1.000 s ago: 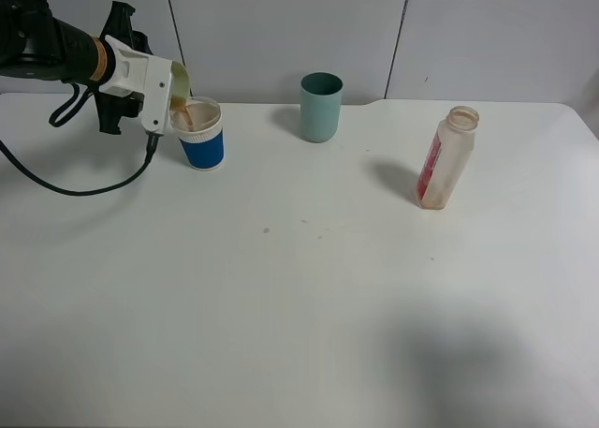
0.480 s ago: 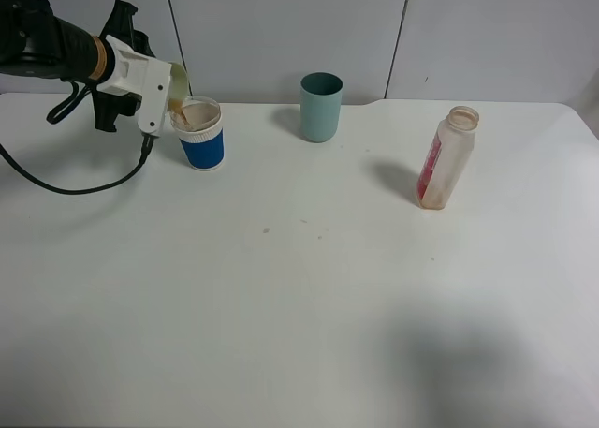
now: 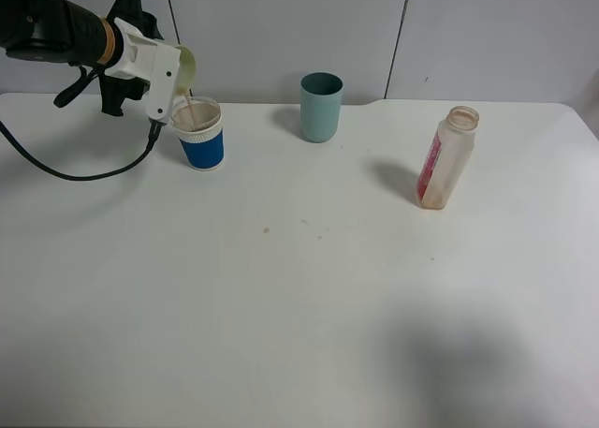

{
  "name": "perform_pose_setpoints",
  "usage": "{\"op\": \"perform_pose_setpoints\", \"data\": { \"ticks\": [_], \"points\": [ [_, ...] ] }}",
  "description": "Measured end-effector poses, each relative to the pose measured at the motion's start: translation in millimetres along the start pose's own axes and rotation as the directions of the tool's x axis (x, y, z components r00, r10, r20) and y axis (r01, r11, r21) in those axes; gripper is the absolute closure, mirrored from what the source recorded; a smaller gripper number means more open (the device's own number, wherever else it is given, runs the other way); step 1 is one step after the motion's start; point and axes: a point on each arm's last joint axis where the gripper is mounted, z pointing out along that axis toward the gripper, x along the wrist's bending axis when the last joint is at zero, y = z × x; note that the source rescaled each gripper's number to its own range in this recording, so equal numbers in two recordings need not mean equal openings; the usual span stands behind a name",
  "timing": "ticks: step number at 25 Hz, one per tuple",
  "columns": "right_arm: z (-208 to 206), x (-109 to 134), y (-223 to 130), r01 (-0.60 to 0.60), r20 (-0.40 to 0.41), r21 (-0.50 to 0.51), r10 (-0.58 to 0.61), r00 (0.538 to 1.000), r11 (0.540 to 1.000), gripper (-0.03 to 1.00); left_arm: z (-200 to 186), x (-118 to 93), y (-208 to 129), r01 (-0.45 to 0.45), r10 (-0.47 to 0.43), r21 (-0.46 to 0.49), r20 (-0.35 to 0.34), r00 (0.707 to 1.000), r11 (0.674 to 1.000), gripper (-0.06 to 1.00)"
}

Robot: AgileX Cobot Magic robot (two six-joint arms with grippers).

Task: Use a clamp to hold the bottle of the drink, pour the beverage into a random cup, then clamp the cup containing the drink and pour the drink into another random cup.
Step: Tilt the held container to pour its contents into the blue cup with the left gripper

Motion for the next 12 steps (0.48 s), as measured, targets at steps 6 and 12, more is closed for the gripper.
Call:
{"op": "perform_pose_setpoints", "data": {
  "ticks": [6,12],
  "points": [
    [0.0,0.0,0.0,0.0,0.0,0.0,0.0,1.0,1.0,0.37,0.0,-0.4,-0.8,-0.066,0.066,0.013,0.006,0.998,0.998,0.94],
    [0.0,0.0,0.0,0.0,0.0,0.0,0.0,1.0,1.0,0.37,0.0,-0.7,-1.9,-0.127,0.127,0.025,0.012,0.992,0.992,0.94]
  ]
}}
